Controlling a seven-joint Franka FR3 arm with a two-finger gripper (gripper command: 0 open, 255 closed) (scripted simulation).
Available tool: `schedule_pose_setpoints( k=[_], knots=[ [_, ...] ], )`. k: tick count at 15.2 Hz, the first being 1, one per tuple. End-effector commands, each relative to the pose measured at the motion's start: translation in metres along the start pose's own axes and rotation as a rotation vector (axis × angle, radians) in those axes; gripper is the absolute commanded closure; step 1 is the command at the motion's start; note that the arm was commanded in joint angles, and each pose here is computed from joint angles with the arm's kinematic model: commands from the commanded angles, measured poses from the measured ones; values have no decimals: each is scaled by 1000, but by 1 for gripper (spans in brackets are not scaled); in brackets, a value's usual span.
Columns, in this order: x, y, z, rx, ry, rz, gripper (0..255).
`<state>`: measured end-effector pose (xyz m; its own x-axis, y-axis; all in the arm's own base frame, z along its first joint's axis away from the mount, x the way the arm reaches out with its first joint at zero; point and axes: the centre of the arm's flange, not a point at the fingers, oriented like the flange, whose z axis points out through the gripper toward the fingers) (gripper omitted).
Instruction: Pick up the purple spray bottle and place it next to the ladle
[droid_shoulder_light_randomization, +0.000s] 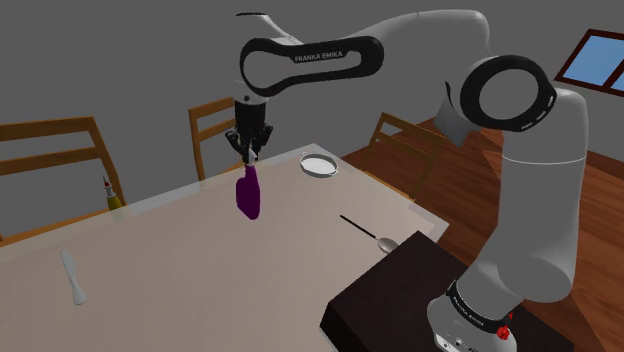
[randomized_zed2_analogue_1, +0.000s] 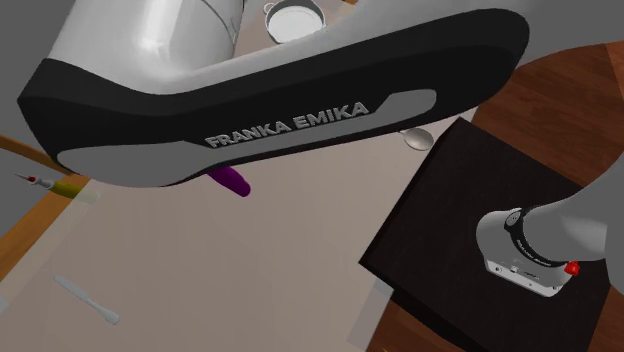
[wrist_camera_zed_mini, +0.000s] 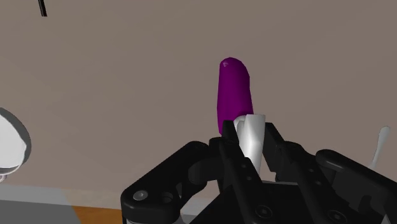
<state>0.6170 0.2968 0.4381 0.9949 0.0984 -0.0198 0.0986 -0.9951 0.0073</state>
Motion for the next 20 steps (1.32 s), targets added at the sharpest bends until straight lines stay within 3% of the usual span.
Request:
schedule_pose_setpoints(
  k=[1, 20],
  knots=[
    [0, 1, -12, 0, 0, 0, 255],
    [-2, 1, -112, 0, 0, 0, 255]
  ],
)
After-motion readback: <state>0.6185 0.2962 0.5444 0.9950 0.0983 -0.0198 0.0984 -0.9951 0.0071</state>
